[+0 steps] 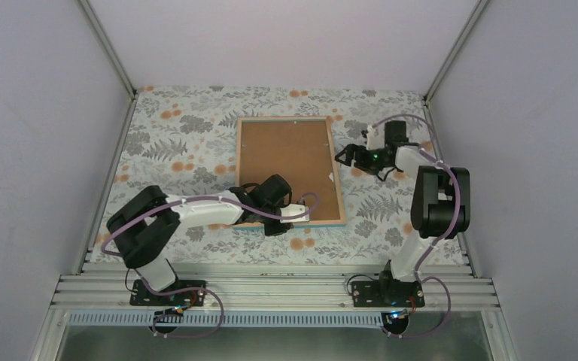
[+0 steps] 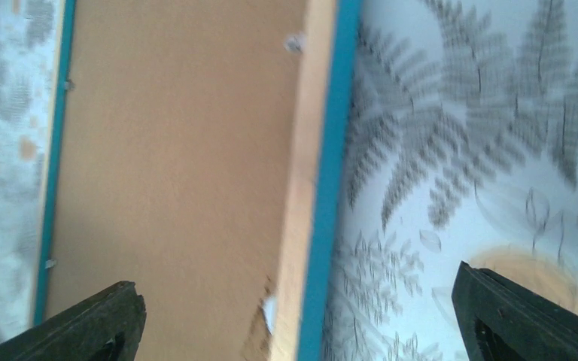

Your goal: Put the photo into the frame

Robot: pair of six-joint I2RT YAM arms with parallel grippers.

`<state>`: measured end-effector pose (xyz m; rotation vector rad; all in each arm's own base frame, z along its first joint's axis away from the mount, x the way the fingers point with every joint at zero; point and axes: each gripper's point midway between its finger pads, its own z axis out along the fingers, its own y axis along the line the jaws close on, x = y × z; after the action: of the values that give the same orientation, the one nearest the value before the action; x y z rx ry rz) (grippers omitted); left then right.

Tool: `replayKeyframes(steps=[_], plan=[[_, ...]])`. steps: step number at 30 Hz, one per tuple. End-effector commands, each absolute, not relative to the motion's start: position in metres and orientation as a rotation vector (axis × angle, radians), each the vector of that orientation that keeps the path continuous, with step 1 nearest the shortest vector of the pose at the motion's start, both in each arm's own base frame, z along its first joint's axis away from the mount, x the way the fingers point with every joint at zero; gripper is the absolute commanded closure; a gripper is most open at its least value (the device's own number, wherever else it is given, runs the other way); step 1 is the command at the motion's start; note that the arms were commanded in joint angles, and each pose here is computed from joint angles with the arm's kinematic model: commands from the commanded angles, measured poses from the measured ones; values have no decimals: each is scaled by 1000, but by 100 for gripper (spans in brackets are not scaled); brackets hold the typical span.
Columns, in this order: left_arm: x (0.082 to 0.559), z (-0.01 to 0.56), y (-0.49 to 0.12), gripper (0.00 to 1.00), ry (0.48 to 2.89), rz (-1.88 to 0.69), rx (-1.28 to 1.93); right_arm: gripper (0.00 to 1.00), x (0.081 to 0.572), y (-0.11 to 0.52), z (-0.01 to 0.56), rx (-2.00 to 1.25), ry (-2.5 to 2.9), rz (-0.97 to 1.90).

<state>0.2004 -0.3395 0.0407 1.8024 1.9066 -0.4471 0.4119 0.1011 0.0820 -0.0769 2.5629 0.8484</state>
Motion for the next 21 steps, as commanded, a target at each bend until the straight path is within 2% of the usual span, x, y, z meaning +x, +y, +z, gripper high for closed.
replayKeyframes(steps=[1,5,14,16,21], plan=[[209,109,-358,98,1778,-555,1676,0,384,113,98,27,2451,1304],[204,132,-360,98,1701,-632,1655,0,369,132,104,60,2377,1553],[187,143,-359,98,1586,-716,1705,3,373,158,91,130,2401,1766],[185,147,-360,98,1553,-720,1714,7,375,161,82,186,2423,1791],[181,153,-359,98,1485,-711,1749,32,382,164,76,277,2419,1888]])
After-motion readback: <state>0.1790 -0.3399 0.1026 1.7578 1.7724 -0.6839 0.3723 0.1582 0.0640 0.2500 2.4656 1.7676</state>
